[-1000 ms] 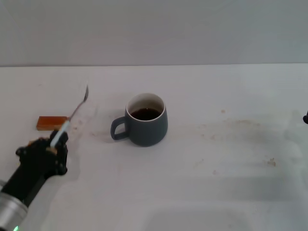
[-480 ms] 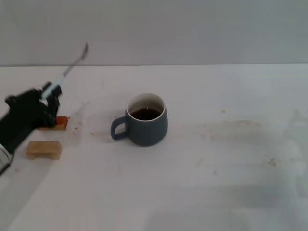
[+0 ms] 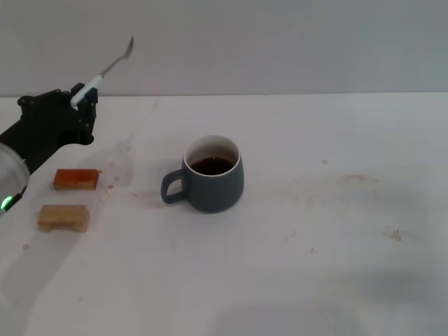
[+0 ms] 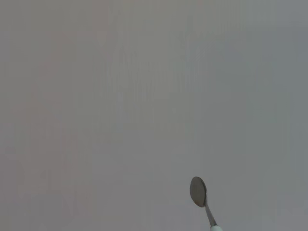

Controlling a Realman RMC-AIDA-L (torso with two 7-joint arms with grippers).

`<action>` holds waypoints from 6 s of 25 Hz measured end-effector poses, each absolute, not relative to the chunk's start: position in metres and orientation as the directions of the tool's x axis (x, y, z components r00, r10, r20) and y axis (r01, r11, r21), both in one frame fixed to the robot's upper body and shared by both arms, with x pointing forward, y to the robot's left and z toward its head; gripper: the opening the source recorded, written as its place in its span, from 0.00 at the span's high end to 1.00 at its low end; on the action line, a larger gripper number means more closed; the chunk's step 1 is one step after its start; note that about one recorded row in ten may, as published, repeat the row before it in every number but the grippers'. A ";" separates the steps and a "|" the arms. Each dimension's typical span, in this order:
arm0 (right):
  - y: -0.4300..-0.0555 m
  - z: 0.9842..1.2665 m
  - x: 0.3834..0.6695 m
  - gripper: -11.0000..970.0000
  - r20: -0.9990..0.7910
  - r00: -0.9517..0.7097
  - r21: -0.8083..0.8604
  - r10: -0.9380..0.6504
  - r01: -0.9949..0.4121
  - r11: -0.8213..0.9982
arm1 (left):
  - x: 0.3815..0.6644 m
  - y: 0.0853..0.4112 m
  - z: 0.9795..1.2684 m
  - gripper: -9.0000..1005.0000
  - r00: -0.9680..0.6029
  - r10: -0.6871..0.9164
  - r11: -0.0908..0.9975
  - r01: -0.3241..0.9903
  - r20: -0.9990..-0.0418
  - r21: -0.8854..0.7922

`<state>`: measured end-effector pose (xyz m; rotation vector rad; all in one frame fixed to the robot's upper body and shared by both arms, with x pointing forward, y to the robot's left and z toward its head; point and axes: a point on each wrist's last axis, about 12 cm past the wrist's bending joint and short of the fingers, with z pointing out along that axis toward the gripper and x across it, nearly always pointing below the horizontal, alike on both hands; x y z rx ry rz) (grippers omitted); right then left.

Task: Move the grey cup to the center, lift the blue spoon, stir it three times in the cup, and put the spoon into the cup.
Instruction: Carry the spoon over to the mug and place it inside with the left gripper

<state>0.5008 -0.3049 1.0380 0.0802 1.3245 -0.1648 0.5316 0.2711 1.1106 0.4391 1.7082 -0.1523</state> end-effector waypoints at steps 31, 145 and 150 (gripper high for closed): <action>-0.319 1.031 0.487 0.99 -0.973 0.217 -0.028 -0.081 0.237 0.971 | 0.511 0.205 1.209 0.85 -0.166 0.741 0.590 0.625 -0.650 0.512; -0.309 1.035 0.490 0.99 -0.970 0.238 -0.006 -0.051 0.187 0.982 | 0.542 0.149 1.181 0.85 -0.018 0.916 0.242 0.821 -0.400 0.518; -0.309 1.034 0.490 0.99 -0.970 0.236 -0.007 -0.052 0.186 0.982 | 0.544 0.136 1.183 0.85 0.028 0.917 0.206 0.821 -0.398 0.533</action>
